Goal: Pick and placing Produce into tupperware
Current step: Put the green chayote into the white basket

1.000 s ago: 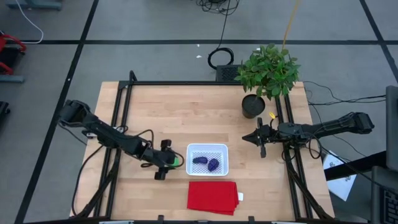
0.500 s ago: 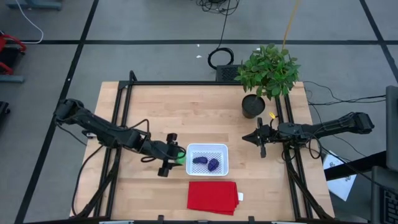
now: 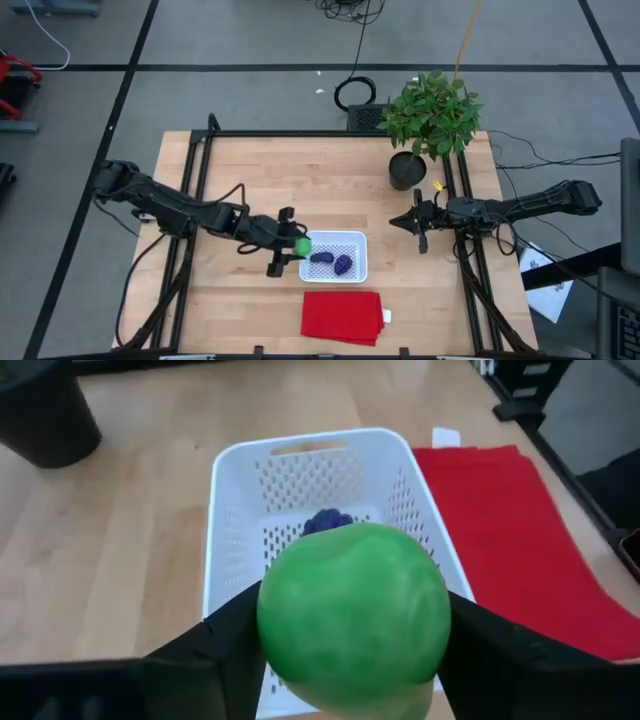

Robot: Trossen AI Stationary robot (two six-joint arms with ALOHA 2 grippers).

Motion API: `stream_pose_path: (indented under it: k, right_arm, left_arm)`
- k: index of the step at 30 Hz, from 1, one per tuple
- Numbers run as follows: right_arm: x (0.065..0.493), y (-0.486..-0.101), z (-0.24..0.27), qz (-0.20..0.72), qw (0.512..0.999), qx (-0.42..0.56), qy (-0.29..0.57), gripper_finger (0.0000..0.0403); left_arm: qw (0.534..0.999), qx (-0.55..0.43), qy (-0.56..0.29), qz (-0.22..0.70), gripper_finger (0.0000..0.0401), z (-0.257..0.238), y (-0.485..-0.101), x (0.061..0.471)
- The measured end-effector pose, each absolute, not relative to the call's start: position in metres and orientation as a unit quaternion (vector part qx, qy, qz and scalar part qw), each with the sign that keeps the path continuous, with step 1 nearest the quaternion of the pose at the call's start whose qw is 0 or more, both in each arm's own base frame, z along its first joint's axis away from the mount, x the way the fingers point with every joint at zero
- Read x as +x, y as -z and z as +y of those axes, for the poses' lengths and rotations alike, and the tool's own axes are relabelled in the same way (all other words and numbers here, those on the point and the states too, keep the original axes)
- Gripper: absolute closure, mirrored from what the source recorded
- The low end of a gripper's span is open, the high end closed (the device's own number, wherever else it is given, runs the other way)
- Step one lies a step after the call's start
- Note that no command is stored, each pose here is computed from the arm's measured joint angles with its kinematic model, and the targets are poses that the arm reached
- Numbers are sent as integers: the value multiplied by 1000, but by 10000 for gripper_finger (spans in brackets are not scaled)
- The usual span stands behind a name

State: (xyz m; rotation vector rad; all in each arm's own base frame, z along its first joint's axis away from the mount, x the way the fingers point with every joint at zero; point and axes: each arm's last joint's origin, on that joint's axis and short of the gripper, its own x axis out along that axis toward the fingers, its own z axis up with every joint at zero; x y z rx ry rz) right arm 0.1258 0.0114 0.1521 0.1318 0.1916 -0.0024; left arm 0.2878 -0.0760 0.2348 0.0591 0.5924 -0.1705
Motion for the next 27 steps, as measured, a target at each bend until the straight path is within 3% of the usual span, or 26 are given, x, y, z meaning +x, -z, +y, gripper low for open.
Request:
stream_pose_path:
  k: [12, 17, 27]
  right_arm:
    - [126, -152, 11, 94, 993, 66, 1, 403]
    - [126, -152, 11, 95, 993, 66, 1, 403]
    - [126, -152, 11, 96, 993, 62, 1, 403]
  left_arm:
    - [923, 102, 136, 344, 183, -78, -262, 348]
    - [901, 81, 199, 376, 170, -79, -250, 373]
    - [841, 154, 292, 428, 178, -71, -224, 401]
